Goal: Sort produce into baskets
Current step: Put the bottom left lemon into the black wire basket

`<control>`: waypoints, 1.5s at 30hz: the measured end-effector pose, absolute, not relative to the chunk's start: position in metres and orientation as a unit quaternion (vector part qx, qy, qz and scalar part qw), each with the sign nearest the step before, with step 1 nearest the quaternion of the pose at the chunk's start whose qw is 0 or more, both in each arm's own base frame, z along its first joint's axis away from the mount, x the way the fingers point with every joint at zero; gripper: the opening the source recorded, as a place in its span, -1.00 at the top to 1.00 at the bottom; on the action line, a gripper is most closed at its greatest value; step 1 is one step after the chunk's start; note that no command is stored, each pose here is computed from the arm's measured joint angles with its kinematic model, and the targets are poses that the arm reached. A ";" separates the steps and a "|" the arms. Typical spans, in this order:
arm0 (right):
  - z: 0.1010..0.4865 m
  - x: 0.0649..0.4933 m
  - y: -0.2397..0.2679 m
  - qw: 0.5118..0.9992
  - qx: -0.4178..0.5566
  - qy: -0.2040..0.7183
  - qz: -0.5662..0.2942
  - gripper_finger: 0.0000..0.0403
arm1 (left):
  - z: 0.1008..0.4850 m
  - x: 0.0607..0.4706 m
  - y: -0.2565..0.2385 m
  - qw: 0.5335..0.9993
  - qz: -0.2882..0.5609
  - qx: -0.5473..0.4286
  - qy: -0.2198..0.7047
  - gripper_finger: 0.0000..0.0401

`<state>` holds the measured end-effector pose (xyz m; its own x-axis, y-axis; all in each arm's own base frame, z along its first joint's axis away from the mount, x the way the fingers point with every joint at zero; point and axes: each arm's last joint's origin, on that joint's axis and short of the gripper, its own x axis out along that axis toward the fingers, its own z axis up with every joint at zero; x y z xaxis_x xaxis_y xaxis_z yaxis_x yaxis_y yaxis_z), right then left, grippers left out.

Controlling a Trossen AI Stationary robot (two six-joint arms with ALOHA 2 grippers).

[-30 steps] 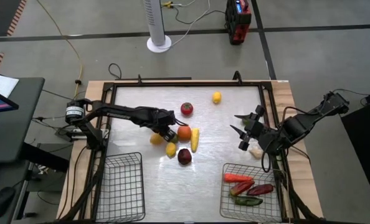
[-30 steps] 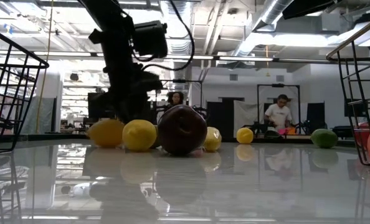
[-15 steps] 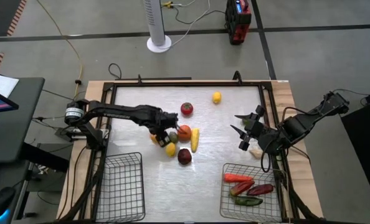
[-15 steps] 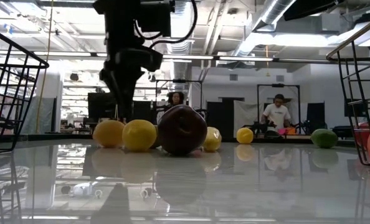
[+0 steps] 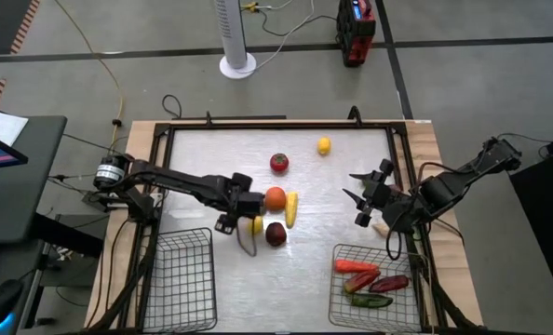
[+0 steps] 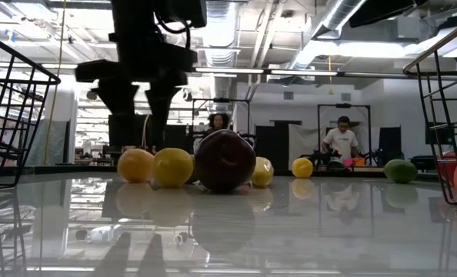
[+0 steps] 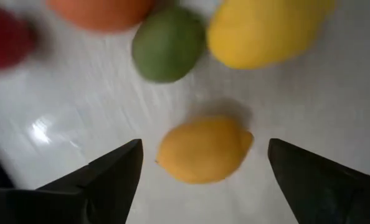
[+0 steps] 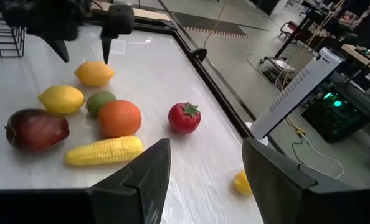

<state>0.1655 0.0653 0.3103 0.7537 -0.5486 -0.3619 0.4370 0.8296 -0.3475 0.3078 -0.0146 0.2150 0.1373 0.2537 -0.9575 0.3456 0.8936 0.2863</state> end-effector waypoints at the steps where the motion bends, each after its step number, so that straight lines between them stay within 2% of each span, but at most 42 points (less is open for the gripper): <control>1: 0.310 0.165 0.065 0.929 -0.122 0.230 -0.265 -0.12 | 0.215 0.308 -0.016 0.711 -0.051 0.252 0.654 -0.66; 6: 0.310 0.165 0.065 0.928 -0.123 0.230 -0.265 -0.12 | 0.209 0.304 -0.016 0.677 -0.119 0.314 0.655 -0.67; 16: 0.310 0.165 0.065 0.928 -0.124 0.231 -0.265 -0.12 | 0.208 0.304 -0.010 0.732 0.021 0.132 0.668 -0.67; 20: 0.310 0.165 0.065 0.928 -0.123 0.231 -0.264 -0.12 | 0.204 0.302 -0.007 0.736 0.093 0.041 0.669 -0.67; 25: 0.310 0.165 0.065 0.928 -0.124 0.231 -0.265 -0.12 | 0.193 0.298 0.001 0.735 0.164 -0.004 0.658 -0.67; 31: 0.310 0.165 0.065 0.928 -0.123 0.230 -0.265 -0.12 | 0.172 0.294 0.010 0.745 0.152 -0.035 0.649 -0.67; 40: 0.310 0.165 0.065 0.928 -0.127 0.231 -0.266 -0.12 | 0.169 0.291 0.015 0.742 0.137 -0.015 0.656 -0.66; 45: 0.310 0.165 0.065 0.927 -0.127 0.230 -0.266 -0.12 | 0.169 0.297 0.015 0.760 0.112 -0.001 0.640 -0.47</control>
<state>0.1653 0.0652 0.3103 0.7524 -0.5516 -0.3600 0.4348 0.8265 -0.3576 0.2968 0.0151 0.1692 0.1562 0.1697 -0.9730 -0.1719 0.9748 0.1424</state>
